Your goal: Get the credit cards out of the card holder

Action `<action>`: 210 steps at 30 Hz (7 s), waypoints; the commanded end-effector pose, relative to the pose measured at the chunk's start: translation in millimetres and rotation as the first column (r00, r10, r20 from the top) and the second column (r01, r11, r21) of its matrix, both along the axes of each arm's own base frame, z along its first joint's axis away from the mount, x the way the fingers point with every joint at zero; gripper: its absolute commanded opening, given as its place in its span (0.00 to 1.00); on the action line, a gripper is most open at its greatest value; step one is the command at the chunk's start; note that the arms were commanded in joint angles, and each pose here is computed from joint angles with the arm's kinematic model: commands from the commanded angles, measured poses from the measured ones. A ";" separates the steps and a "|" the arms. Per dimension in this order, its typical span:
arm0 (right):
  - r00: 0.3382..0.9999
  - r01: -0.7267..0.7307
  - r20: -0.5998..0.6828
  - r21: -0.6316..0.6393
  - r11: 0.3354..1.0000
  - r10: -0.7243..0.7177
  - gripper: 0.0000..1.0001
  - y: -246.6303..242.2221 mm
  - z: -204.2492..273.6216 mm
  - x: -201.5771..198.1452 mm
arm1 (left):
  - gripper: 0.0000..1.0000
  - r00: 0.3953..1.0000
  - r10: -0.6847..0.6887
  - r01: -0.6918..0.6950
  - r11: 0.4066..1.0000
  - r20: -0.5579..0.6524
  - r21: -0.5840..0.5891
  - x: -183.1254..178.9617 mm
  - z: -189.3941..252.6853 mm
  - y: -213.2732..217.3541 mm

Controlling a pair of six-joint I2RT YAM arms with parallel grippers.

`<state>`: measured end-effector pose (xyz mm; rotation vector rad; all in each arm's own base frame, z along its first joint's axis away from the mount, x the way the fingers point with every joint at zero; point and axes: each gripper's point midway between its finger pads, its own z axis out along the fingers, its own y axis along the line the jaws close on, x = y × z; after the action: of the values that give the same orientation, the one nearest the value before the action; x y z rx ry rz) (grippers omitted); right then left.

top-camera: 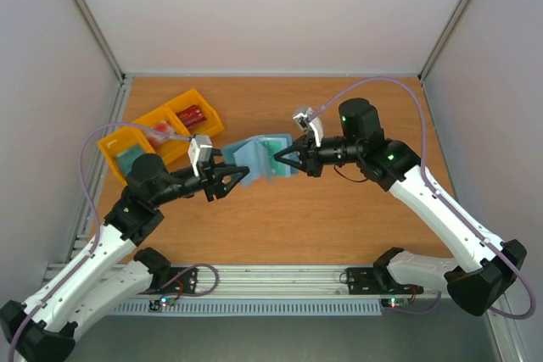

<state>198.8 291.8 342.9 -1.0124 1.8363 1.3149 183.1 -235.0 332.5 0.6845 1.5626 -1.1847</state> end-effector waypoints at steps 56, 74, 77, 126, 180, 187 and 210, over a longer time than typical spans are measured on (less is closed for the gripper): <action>0.951 -0.263 0.196 0.102 0.959 0.240 0.01 19.2 26.2 -51.3 | 0.07 0.956 -0.270 0.278 0.959 0.118 -0.055 -40.2 35.9 -32.0; 0.964 -0.220 0.179 0.111 0.969 0.199 0.01 -0.9 28.7 -46.1 | 0.00 0.952 -0.290 0.296 0.954 0.095 -0.051 -40.5 31.2 -32.2; 0.963 -0.221 0.185 0.109 0.969 0.199 0.02 -1.5 28.8 -46.6 | 0.00 0.955 -0.285 0.290 0.956 0.082 -0.052 -39.7 30.6 -31.9; 0.949 0.308 0.113 -0.127 0.943 -0.295 0.01 -74.0 -20.1 38.4 | 0.00 1.000 -0.019 0.007 0.321 -0.001 0.947 47.4 -72.7 210.7; 0.981 0.177 0.104 -0.103 0.979 -0.167 0.01 -61.4 -21.3 25.7 | 0.00 0.854 0.224 0.454 0.117 -0.469 0.883 169.4 -240.4 405.4; 0.982 0.170 0.098 -0.105 0.980 -0.160 0.01 -60.1 -23.2 26.4 | 0.00 0.806 0.196 0.533 0.169 -0.558 0.829 154.7 -239.2 395.5; 0.988 0.129 0.095 -0.082 0.988 -0.121 0.01 -57.7 -17.9 18.1 | 0.00 0.801 0.226 0.499 0.262 -0.555 0.826 183.7 -236.9 388.8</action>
<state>222.8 233.3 313.8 -0.9359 1.9248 1.0915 368.2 159.9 86.3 1.4004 2.8994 -0.2674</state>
